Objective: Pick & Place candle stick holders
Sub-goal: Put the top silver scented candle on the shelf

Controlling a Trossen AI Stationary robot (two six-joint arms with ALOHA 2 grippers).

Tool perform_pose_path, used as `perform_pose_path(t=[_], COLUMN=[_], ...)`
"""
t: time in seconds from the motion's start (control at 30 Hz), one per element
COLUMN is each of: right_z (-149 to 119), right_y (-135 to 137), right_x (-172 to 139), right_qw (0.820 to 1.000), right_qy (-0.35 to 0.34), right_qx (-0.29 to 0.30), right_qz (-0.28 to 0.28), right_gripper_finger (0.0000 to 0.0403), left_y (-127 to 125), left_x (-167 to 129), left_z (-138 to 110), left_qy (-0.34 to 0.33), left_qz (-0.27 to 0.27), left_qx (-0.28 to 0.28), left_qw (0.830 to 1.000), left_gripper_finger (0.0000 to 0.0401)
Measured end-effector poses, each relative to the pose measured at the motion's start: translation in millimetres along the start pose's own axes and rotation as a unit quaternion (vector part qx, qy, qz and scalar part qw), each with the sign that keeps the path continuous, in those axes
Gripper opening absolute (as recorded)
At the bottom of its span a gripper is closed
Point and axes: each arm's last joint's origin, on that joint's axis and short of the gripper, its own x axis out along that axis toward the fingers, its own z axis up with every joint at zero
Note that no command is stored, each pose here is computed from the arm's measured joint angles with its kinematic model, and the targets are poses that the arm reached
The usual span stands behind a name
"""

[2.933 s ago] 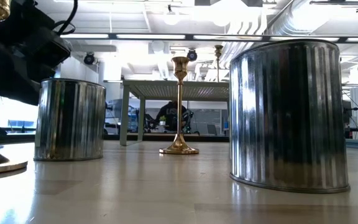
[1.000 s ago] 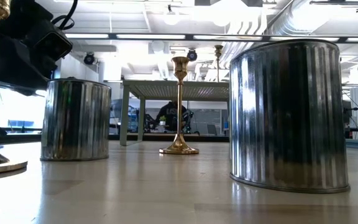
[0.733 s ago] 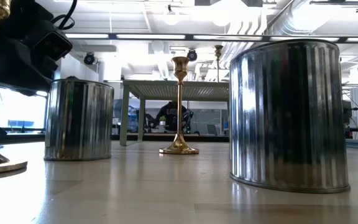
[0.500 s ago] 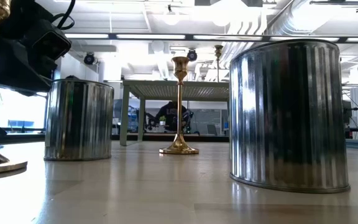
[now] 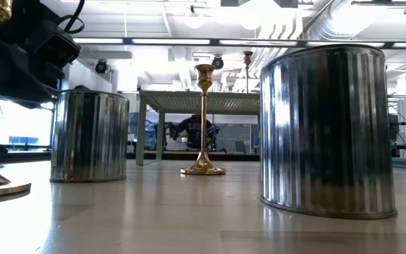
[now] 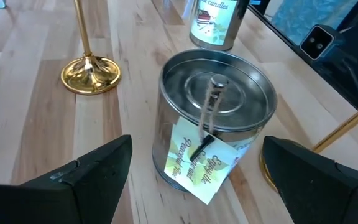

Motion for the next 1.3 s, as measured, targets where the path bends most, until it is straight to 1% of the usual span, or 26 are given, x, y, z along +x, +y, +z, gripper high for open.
perform_pose_path(t=[0.4, 0.67, 0.83, 1.03, 1.3], right_z=[0.0, -0.1, -0.1, 0.0, -0.1], right_y=[0.1, 0.1, 0.1, 0.1, 0.2], right_x=[0.0, 0.0, 0.0, 0.0, 0.0], right_qw=[1.000, 1.000, 1.000, 1.000, 1.000], right_qy=[0.000, 0.000, 0.000, 0.000, 0.001], right_qx=[0.000, 0.000, 0.000, 0.000, 0.000], right_qz=[0.000, 0.000, 0.000, 0.000, 0.002], right_gripper_finger=[0.0224, 0.0224, 0.0224, 0.0224, 0.0224], left_y=[-0.8, -0.9, -1.0, -1.0, -1.1], left_x=[0.0, 0.0, 0.0, 0.0, -0.1], left_z=[2.8, 3.3, 3.2, 3.4, 3.9], left_qy=[-0.013, -0.016, -0.015, -0.017, -0.019], left_qz=[-0.011, -0.012, -0.015, -0.015, -0.015], left_qx=[0.003, -0.015, -0.013, 0.002, 0.004], left_qw=[1.000, 1.000, 1.000, 1.000, 1.000], left_gripper_finger=[0.0354, 0.0354, 0.0354, 0.0354, 0.0354])
